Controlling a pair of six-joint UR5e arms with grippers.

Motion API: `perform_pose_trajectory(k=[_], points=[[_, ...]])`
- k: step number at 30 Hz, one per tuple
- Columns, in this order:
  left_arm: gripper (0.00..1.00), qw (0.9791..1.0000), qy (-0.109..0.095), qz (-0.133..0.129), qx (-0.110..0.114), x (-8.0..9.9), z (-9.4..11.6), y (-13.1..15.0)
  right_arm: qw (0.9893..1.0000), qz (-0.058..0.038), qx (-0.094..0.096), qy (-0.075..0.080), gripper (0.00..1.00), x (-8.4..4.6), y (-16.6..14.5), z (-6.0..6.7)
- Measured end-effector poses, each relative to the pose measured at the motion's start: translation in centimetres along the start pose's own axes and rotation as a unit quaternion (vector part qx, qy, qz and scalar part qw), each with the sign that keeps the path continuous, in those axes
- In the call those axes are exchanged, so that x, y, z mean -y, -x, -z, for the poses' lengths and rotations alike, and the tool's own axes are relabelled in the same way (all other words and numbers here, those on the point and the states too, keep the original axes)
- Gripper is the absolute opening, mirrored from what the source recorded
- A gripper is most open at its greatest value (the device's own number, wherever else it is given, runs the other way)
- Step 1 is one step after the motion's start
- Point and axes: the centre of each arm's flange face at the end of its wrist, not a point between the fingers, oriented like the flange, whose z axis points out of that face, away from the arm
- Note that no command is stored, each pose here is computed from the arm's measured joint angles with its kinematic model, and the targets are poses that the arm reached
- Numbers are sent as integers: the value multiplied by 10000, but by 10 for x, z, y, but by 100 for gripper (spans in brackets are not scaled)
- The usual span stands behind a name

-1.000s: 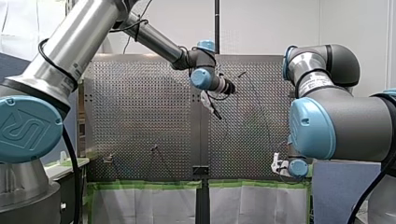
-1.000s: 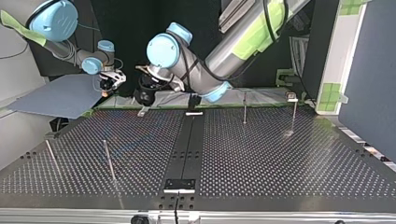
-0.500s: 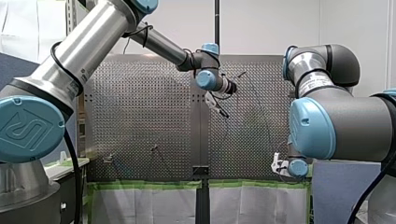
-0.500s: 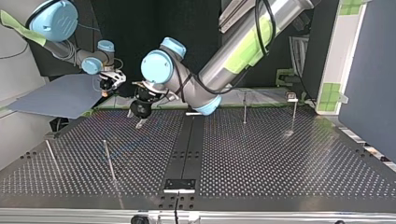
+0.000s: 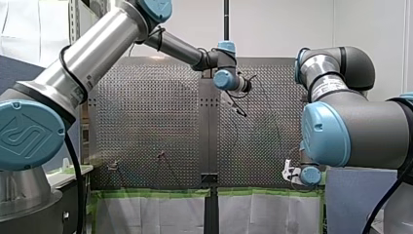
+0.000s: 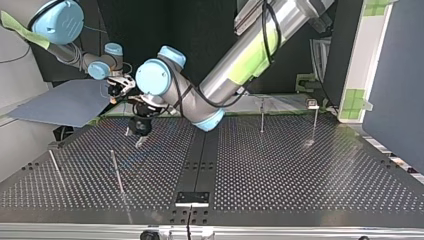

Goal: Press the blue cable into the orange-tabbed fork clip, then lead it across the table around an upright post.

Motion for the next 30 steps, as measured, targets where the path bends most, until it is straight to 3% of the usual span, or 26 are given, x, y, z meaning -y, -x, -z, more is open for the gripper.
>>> perform_pose_trajectory(k=[6,11,18,22,26,30], points=[[100,9996,-40,-40,280,16,-10,6,10000,10,22,-34,0,3,1,1],[100,9980,29,-199,600,23,-16,21,10000,47,45,-67,0,7,2,2],[100,9974,68,-332,631,23,-17,23,9998,119,84,-117,0,13,3,4],[100,9965,291,-584,524,9,-16,16,9998,140,82,-133,0,14,1,4],[100,9941,574,-849,364,-15,-18,3,9998,162,57,-138,0,17,-10,5],[100,9920,713,-976,353,-28,-21,-1,9998,178,14,-128,0,20,-27,7]])
